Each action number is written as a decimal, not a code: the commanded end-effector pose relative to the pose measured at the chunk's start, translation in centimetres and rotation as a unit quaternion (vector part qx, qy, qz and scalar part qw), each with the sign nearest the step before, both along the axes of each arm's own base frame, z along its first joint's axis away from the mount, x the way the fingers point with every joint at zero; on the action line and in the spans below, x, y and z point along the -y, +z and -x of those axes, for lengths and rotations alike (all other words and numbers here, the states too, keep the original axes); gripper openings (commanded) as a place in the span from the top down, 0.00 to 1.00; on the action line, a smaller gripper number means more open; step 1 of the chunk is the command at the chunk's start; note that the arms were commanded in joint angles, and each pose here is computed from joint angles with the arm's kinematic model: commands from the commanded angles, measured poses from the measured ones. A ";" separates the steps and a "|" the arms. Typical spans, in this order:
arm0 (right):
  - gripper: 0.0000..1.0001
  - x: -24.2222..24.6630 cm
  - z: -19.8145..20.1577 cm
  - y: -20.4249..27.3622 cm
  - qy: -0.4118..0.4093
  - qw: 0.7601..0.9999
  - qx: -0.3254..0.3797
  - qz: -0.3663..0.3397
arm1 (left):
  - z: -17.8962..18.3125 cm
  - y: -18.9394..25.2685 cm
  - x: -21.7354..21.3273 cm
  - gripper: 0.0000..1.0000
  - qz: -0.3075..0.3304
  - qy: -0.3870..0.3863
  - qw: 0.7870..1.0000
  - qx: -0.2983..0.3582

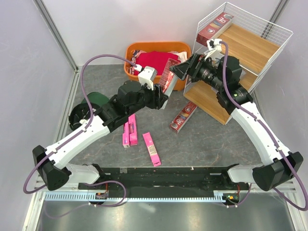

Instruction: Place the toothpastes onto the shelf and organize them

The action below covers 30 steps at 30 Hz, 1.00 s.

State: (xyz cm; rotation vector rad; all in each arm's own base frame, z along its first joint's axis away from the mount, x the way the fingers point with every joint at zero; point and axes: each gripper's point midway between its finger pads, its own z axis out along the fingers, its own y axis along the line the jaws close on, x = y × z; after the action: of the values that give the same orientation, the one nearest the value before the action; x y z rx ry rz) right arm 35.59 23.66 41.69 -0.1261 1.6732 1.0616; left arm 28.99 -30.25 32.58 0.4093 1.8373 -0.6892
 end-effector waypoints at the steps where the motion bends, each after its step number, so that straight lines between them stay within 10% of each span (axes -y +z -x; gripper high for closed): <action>1: 0.02 -1.2 0.5 0.5 0.028 0.999 0.009 -0.015 | 0.3 5.7 1.8 0.56 0.076 -0.026 0.996 0.045; 5: 0.11 -1.9 0.1 -0.5 0.035 0.999 -0.005 -0.013 | 0.7 6.5 2.3 0.55 0.082 -0.037 0.995 0.052; 6: 0.32 -2.0 0.1 -0.6 0.035 0.999 -0.007 -0.014 | 0.8 6.6 2.4 0.55 0.085 -0.039 0.994 0.054; 11: 0.62 -1.7 -0.2 -0.7 0.023 1.000 -0.009 -0.016 | 0.9 6.6 2.4 0.43 0.085 -0.038 0.994 0.058; 18: 0.66 -0.1 0.2 0.7 -0.019 1.000 0.014 -0.020 | 0.9 7.8 1.0 0.05 0.099 -0.019 0.993 0.063; 30: 0.66 4.1 3.1 5.7 -0.098 0.988 0.101 -0.069 | 2.1 12.0 -0.8 0.00 0.276 -0.143 0.949 0.045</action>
State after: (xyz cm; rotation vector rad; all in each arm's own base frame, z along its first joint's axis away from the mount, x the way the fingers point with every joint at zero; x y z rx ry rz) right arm 34.49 21.90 40.95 -0.0135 1.6430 0.9960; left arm 28.72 -29.63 41.23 0.3345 1.5770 -1.0008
